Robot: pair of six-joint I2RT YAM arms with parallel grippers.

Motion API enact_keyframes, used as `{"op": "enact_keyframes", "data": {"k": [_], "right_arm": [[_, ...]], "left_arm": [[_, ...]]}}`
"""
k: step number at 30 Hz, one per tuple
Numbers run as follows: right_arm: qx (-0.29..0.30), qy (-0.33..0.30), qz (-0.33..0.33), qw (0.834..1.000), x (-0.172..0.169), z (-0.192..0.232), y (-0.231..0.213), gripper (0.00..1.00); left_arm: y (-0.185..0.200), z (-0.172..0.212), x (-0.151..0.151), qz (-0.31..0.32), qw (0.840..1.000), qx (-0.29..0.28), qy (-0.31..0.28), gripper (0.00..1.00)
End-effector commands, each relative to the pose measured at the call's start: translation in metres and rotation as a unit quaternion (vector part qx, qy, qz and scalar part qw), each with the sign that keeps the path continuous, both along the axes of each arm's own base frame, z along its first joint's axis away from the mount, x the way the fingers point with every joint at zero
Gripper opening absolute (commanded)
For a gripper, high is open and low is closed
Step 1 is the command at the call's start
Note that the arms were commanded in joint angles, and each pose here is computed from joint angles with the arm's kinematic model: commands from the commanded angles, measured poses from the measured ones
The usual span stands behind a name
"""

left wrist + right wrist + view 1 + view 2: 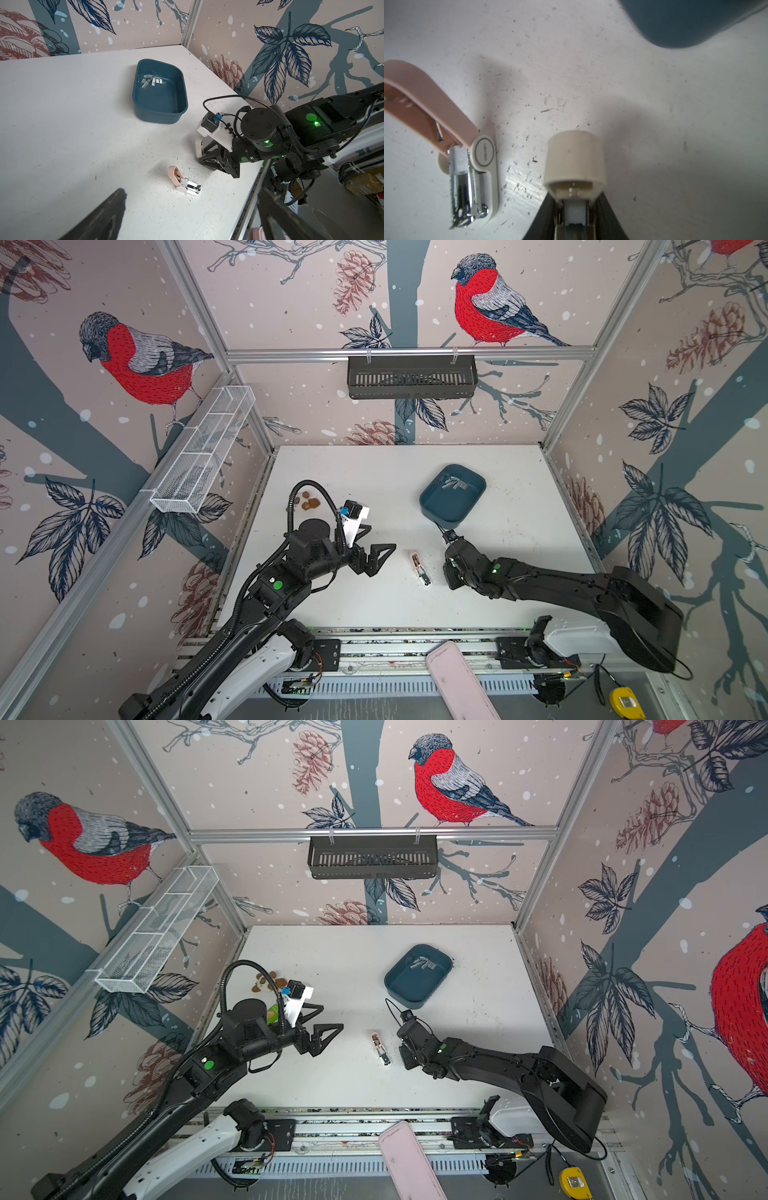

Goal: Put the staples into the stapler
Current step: 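Set the cream stapler beside the pink stapler and open the right gripper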

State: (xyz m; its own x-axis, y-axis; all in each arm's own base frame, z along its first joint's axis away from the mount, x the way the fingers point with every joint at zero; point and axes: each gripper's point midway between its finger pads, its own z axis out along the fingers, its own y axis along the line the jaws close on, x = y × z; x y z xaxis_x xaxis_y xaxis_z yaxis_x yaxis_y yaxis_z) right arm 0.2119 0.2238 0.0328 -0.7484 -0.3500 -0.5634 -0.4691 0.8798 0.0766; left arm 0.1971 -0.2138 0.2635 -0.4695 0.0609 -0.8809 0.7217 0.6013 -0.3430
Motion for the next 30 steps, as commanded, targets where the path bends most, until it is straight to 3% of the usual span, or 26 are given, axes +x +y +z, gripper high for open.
{"op": "enact_keyframes", "data": {"k": [1,10,13,18,30], "right_arm": [[-0.008,-0.008,0.022,1.0,0.003,0.001,0.01,0.26],[-0.056,-0.016,0.004,0.998,0.003,-0.017,0.012,0.28],[-0.06,-0.016,0.001,0.998,0.002,-0.021,0.012,0.34],[-0.049,-0.021,-0.01,0.999,0.002,-0.019,0.011,0.4],[-0.023,-0.025,-0.023,0.999,-0.003,-0.014,0.003,0.42]], "left_arm": [[-0.002,0.01,0.0,-0.004,1.0,-0.011,-0.015,0.98],[-0.003,0.015,-0.006,-0.018,0.999,-0.022,-0.021,0.98],[-0.003,0.014,-0.005,-0.016,0.999,-0.021,-0.021,0.98],[-0.003,0.012,-0.004,-0.014,1.0,-0.018,-0.019,0.98],[-0.005,0.004,0.005,-0.006,1.0,-0.005,-0.006,0.98]]}}
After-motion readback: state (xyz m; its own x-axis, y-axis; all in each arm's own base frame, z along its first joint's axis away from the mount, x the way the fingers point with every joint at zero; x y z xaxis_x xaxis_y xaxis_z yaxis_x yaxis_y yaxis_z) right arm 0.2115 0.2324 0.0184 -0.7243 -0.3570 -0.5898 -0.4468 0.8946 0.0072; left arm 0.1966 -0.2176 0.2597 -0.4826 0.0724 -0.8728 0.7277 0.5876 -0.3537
